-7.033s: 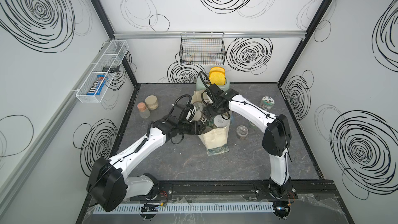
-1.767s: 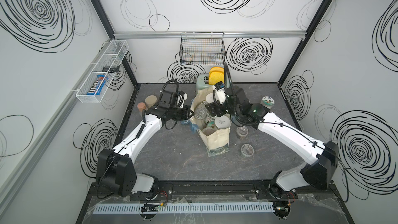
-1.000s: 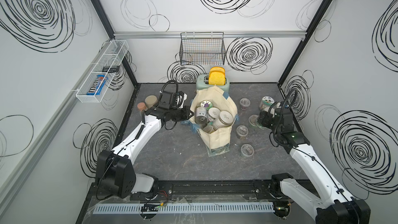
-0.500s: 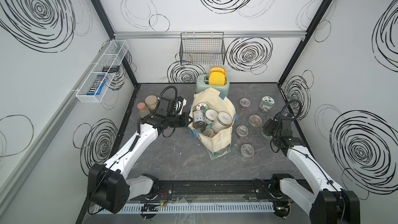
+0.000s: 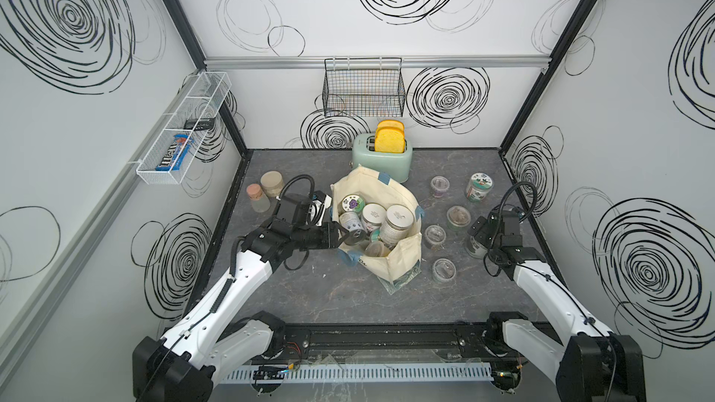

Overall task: Take out the seed jars from the canvas bag
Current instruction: Place the seed jar at the center of the board, then adjust the canvas bag at the center of the board.

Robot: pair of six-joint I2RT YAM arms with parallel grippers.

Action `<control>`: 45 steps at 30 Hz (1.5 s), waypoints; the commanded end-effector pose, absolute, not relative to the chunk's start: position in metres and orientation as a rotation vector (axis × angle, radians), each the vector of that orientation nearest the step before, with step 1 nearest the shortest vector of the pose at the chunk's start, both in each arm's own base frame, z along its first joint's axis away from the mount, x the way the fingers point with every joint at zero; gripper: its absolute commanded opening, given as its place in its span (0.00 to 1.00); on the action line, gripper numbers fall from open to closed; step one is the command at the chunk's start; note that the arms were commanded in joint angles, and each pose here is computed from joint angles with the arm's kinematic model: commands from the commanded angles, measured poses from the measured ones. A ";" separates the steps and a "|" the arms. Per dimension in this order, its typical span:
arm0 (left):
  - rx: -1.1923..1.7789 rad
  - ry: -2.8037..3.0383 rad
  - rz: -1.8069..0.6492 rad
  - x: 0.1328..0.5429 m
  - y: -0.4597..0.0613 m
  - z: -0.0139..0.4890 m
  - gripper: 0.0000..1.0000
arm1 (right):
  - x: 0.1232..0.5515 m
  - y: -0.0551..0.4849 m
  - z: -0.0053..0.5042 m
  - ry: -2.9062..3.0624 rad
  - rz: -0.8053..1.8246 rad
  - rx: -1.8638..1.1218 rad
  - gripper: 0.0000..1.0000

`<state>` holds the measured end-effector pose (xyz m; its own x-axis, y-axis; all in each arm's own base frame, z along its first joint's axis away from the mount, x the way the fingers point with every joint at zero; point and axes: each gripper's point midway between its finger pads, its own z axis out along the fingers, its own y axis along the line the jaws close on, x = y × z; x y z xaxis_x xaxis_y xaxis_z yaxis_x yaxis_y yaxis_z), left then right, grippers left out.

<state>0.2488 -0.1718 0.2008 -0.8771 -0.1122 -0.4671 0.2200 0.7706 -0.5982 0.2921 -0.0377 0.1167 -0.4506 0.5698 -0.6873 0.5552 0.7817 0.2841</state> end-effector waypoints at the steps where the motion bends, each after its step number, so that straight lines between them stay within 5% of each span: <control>1: 0.091 2.451 -0.819 0.263 -0.151 0.218 0.67 | 0.291 -0.038 0.153 2.113 0.027 0.784 0.97; 9: 0.144 2.361 -0.685 0.276 -0.146 0.273 0.88 | 0.284 -0.007 0.245 2.100 0.183 0.512 0.98; 13: 0.234 2.336 -0.628 0.281 -0.162 0.288 0.99 | 0.290 0.073 0.287 2.165 0.590 0.190 0.98; 17: 0.234 2.337 -0.621 0.297 -0.168 0.287 0.97 | 0.272 0.169 0.299 2.260 0.853 -0.130 0.95; 20: 0.273 2.325 -0.639 0.303 -0.182 0.294 0.97 | 0.264 0.197 0.291 2.350 0.795 -0.206 0.92; 23: 0.303 2.322 -0.645 0.304 -0.191 0.296 0.98 | 0.265 0.200 0.272 2.453 0.734 -0.201 0.75; 31: 0.322 2.330 -0.665 0.301 -0.197 0.288 0.98 | 0.271 0.186 0.242 2.553 0.524 -0.163 0.73; 38: 0.388 2.289 -0.723 0.296 -0.211 0.289 0.96 | 0.283 0.208 0.230 2.570 0.554 -0.225 0.22; 45: 0.485 2.260 -0.763 0.289 -0.228 0.282 0.96 | 0.313 0.218 0.234 2.538 0.451 -0.300 0.00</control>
